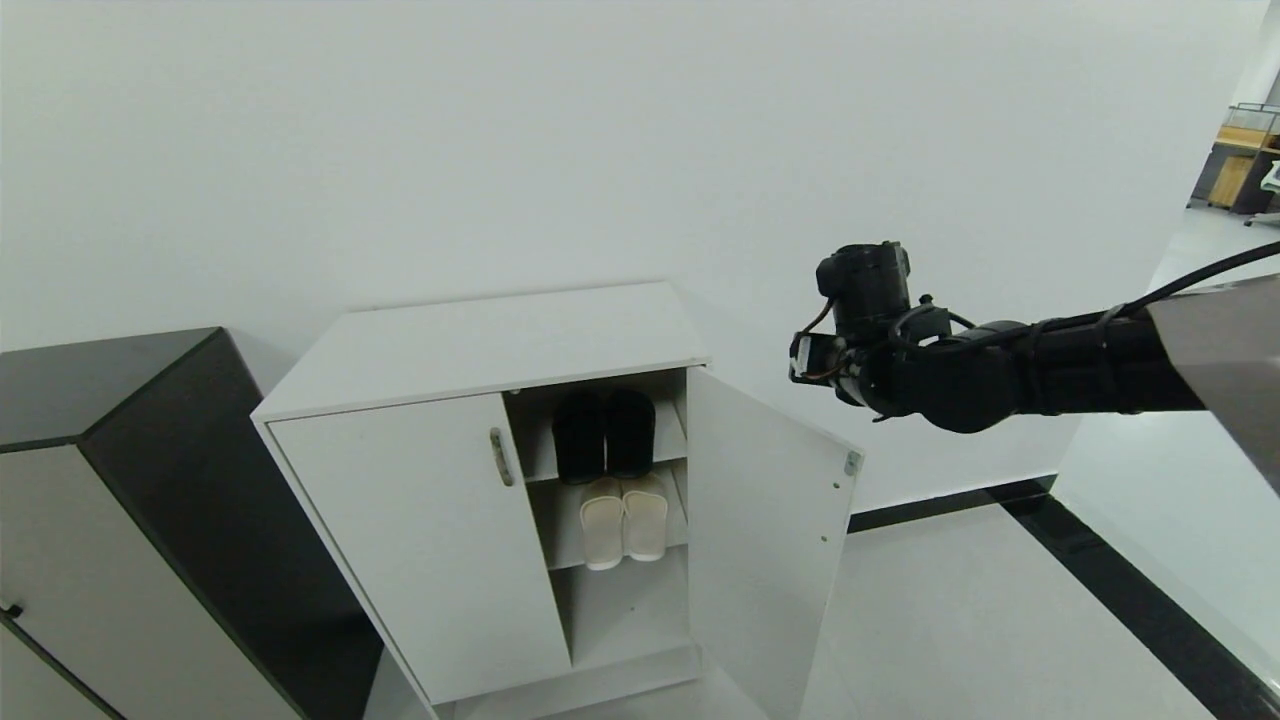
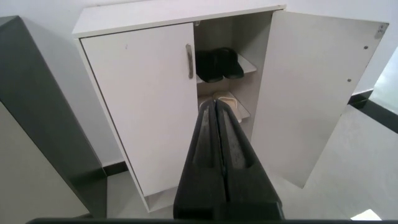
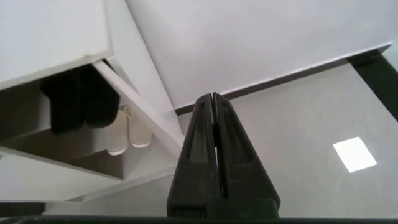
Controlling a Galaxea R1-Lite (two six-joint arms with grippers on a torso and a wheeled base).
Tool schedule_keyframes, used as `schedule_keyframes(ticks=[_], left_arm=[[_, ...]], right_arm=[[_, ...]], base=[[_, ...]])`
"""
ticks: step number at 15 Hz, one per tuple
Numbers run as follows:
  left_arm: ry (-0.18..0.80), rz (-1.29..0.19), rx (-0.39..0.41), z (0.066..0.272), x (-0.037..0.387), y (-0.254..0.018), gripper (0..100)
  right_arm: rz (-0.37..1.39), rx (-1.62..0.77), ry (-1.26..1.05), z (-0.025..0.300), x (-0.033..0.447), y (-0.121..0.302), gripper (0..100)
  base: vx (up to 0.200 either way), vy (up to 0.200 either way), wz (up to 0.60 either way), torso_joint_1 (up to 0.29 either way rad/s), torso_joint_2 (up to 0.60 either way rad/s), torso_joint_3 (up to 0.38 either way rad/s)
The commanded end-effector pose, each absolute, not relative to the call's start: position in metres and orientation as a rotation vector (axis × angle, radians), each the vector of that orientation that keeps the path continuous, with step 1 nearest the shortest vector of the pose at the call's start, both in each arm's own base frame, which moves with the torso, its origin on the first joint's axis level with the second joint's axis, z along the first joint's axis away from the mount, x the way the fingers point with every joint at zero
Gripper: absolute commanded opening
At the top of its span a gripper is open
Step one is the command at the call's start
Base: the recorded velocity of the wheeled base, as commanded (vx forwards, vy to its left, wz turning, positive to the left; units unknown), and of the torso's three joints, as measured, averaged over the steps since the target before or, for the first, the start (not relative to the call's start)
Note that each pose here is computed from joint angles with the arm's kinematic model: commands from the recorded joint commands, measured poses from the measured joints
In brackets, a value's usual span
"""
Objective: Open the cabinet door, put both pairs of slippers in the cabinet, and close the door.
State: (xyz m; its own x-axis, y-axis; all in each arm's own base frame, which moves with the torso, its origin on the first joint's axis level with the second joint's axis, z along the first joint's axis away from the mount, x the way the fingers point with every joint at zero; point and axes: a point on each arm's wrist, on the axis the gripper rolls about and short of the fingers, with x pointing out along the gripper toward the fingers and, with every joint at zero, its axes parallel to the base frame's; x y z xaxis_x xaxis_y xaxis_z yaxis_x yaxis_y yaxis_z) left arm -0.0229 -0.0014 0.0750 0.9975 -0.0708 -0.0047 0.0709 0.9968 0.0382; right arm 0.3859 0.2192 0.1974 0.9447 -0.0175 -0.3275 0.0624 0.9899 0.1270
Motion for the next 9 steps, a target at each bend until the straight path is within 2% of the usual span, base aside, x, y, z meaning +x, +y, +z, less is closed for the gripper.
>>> schedule_keyframes(ticks=[1,5,9], left_arm=[[0.003,-0.071,0.038,0.075,-0.023,-0.001,0],[0.005,-0.071,0.037,0.075,-0.023,-0.001,0],[0.003,-0.071,0.038,0.075,-0.023,-0.001,0]], right_arm=[[-0.054,0.117,0.364,0.177,0.397,0.222,0],[-0.068,0.092,0.406,0.153,0.405,0.225,0],[-0.076,0.081,0.424,0.143,0.408,0.225,0]], base=[[0.0,0.0,0.0,0.0,0.0,0.0],[0.0,0.0,0.0,0.0,0.0,0.0],[0.0,0.0,0.0,0.0,0.0,0.0]])
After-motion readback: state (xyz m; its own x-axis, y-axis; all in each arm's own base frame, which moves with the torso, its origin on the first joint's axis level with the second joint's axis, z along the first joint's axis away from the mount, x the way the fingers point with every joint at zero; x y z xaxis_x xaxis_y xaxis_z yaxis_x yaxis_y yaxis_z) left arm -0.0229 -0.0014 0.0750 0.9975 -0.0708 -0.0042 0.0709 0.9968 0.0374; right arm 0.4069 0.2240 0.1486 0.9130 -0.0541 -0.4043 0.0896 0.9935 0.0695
